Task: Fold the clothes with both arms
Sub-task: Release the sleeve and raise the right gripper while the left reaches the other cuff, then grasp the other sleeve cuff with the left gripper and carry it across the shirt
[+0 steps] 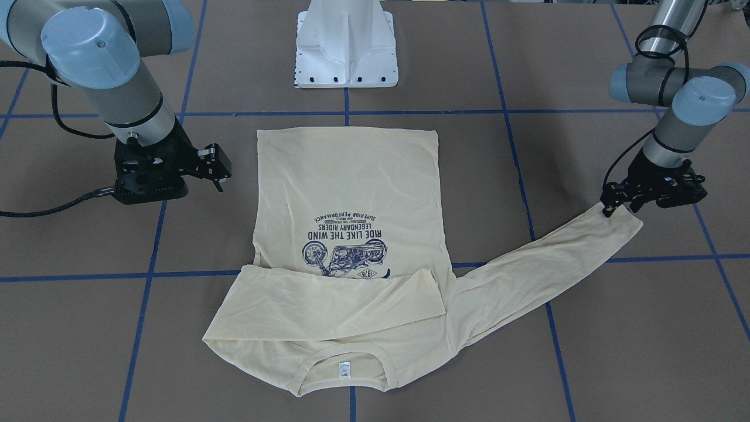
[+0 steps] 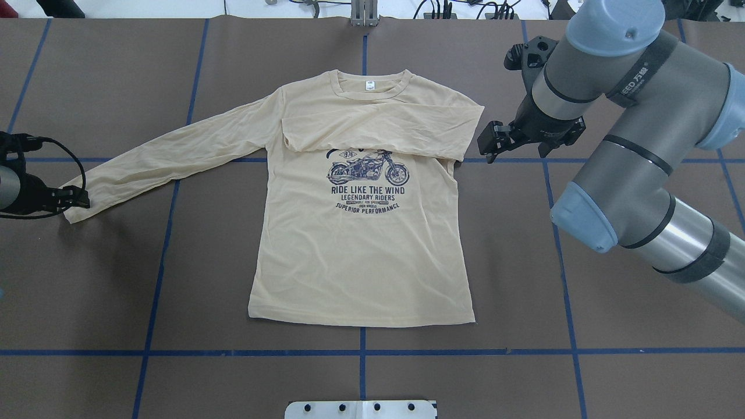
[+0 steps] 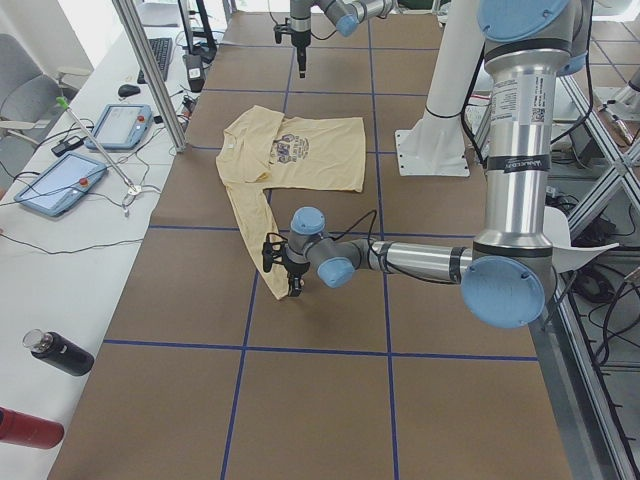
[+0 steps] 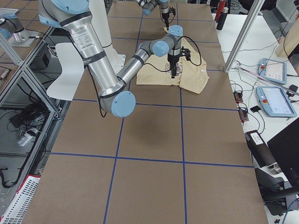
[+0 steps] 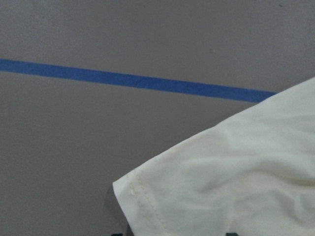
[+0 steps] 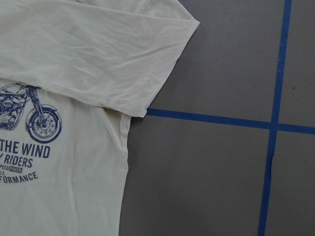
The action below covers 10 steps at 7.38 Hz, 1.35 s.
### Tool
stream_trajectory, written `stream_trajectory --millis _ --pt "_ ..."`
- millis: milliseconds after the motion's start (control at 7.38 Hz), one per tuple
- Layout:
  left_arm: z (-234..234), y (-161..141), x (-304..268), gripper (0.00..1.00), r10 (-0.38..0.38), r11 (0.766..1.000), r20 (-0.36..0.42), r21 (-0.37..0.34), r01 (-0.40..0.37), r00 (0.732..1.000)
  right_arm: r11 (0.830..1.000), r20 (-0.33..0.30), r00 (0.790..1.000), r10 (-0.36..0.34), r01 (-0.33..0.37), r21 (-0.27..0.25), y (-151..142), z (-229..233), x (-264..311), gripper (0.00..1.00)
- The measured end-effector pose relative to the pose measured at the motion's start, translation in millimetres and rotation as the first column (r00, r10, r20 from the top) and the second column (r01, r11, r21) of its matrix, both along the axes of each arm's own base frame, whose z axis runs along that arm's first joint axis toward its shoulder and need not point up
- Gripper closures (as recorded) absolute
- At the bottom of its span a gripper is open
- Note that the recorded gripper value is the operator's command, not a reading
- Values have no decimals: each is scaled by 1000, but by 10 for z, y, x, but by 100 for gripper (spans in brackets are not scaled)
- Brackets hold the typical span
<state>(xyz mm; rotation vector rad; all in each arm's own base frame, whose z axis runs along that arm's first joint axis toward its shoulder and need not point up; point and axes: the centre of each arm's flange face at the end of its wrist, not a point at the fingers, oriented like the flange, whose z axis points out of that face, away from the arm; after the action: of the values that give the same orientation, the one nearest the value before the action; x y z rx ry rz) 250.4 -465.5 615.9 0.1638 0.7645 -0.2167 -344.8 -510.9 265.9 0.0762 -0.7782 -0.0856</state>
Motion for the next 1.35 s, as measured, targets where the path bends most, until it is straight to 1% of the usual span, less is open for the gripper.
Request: stream_trajectory --millis 135,271,542,813,1084,1219,1355 --pt "-6 0 0 98 0 1000 0 1 0 1000 1000 2 1000 1 -1 -2 -5 1 11 0" --pt "-19 0 1 100 1 1000 -2 3 -1 1000 1000 2 1000 2 -2 -3 -9 3 18 0" --pt "-91 -1 4 100 4 1000 -9 12 -3 1000 1000 1 1000 6 -6 -4 -22 9 39 0" --pt "-315 24 -11 100 13 999 -36 30 -12 999 1000 -4 1000 11 -11 -11 -39 76 99 0" --pt "-728 74 -38 100 58 998 -114 40 -53 992 1000 -23 1000 -4 4 -6 47 312 307 0" --pt "-958 25 -60 100 75 996 -160 52 -67 984 1000 -38 999 -24 24 0 146 490 441 0" --pt "-1255 -125 -51 100 89 995 -206 67 -77 974 999 -58 997 -49 50 4 270 708 584 0"
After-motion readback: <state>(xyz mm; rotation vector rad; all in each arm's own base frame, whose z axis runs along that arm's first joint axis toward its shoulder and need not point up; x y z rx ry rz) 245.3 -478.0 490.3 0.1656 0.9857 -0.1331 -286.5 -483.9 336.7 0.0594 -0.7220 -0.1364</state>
